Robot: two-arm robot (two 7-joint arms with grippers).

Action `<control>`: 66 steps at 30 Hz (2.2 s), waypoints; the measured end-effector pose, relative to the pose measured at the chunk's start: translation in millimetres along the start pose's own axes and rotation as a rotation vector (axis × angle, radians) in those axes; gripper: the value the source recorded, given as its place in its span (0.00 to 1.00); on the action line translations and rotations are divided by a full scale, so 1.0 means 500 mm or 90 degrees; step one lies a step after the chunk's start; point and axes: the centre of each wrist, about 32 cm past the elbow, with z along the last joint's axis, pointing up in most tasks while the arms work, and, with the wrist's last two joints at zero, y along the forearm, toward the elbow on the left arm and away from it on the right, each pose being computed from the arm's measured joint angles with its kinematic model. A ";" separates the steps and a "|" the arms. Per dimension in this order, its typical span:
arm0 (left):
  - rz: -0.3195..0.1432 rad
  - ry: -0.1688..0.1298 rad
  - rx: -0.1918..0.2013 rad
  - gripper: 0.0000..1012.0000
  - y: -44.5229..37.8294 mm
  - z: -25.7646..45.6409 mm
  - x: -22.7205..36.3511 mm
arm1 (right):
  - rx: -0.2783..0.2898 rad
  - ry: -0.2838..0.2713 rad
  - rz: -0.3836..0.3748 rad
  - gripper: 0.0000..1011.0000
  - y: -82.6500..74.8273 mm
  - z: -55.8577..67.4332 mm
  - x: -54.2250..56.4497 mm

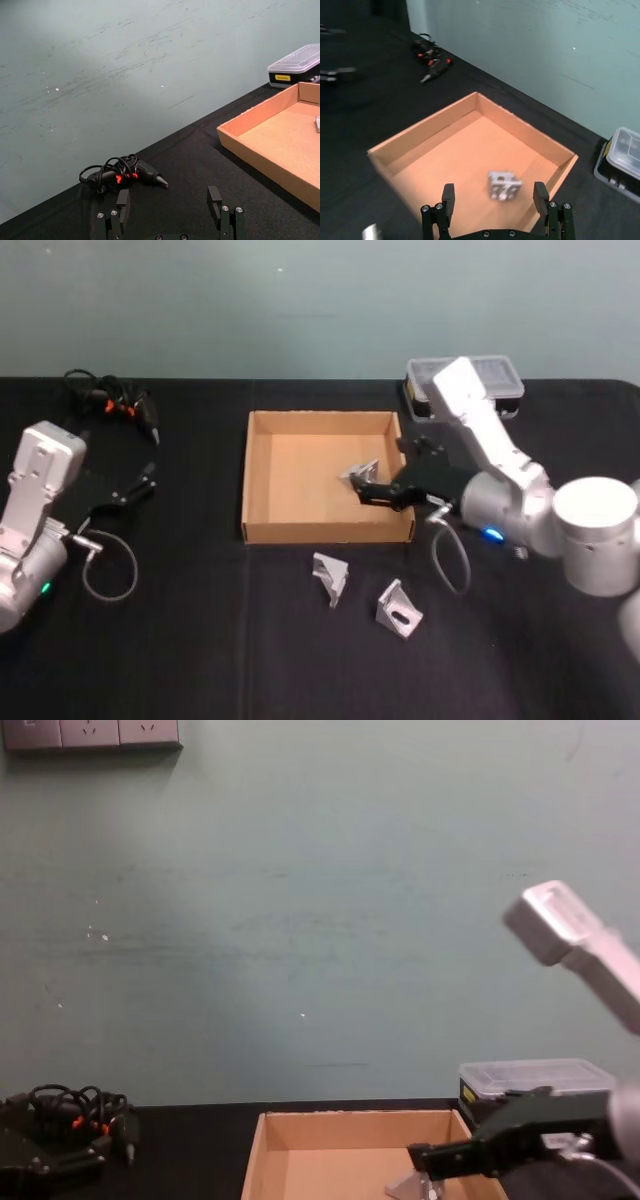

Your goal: Use one hand to pick up the angle iron from the table and place it into the box.

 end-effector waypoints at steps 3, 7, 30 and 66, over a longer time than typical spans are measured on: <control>0.000 0.000 0.000 1.00 0.000 0.000 0.000 | 0.000 0.002 0.006 0.99 -0.029 -0.001 -0.008; 0.000 0.000 0.000 1.00 0.000 0.000 0.000 | -0.003 0.007 0.020 0.99 -0.088 -0.006 -0.025; 0.000 0.000 0.000 1.00 0.000 0.000 0.000 | -0.071 0.036 0.088 0.99 -0.250 -0.028 -0.117; 0.000 0.000 0.000 1.00 0.000 0.000 0.000 | -0.129 0.013 0.050 0.99 -0.147 -0.062 -0.143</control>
